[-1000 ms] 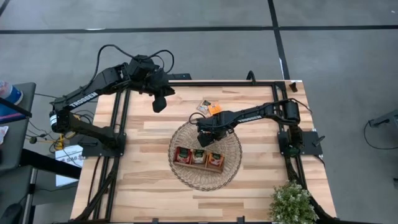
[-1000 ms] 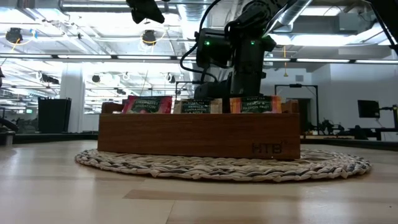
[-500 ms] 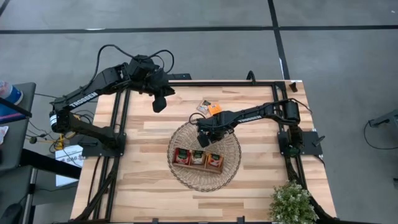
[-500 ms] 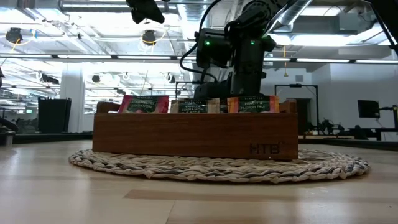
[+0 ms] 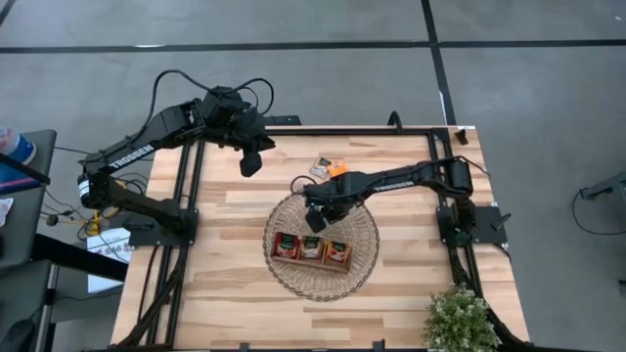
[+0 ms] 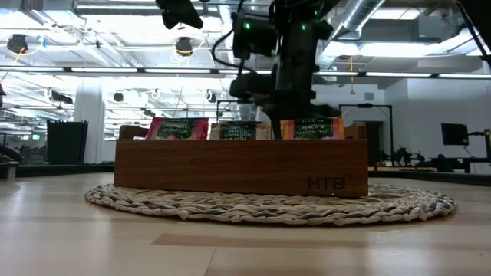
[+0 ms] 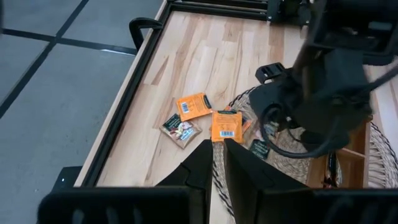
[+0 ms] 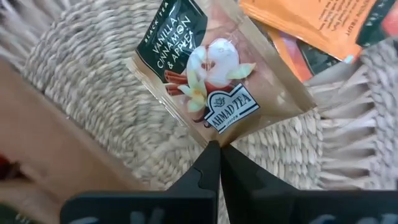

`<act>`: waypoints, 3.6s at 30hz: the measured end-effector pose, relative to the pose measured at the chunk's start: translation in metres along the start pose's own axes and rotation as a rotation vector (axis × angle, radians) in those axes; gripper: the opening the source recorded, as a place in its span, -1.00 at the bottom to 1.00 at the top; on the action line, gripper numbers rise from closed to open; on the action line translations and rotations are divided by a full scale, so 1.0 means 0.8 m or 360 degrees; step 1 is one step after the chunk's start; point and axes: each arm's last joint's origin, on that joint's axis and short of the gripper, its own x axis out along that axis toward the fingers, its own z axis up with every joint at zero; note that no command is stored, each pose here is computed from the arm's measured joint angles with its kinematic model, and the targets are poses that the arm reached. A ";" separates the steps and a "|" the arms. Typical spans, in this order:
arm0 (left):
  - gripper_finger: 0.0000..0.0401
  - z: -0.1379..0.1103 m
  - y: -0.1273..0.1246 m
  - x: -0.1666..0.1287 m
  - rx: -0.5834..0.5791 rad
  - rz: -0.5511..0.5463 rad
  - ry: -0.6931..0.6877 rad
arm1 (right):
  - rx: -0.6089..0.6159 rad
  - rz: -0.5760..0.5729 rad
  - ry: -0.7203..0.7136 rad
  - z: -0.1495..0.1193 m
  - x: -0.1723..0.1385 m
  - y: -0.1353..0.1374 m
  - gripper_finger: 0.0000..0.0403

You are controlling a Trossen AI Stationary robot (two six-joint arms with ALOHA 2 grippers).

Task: Pick & Place Tea
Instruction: Put the brown tea bag into the middle section of the wooden organizer

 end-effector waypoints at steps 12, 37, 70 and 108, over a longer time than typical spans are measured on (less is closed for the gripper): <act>-0.67 0.000 -0.001 0.000 0.0001 -0.0036 -0.0005 | -0.0181 -0.0300 -0.0321 -0.020 -0.063 0.035 -1.00; -0.08 0.023 -0.002 -0.003 -0.0360 -0.0231 -0.0304 | -0.0141 -0.0536 -0.1531 -0.007 -0.222 0.076 -1.00; -0.29 0.040 -0.008 -0.015 -0.0230 -0.0534 -0.0550 | -0.0195 -0.0314 -0.1762 -0.022 -0.267 0.105 -1.00; -1.00 0.011 -0.080 -0.008 0.0158 -0.0861 -0.0141 | -0.0506 0.0043 -0.1364 -0.190 -0.349 0.066 -0.07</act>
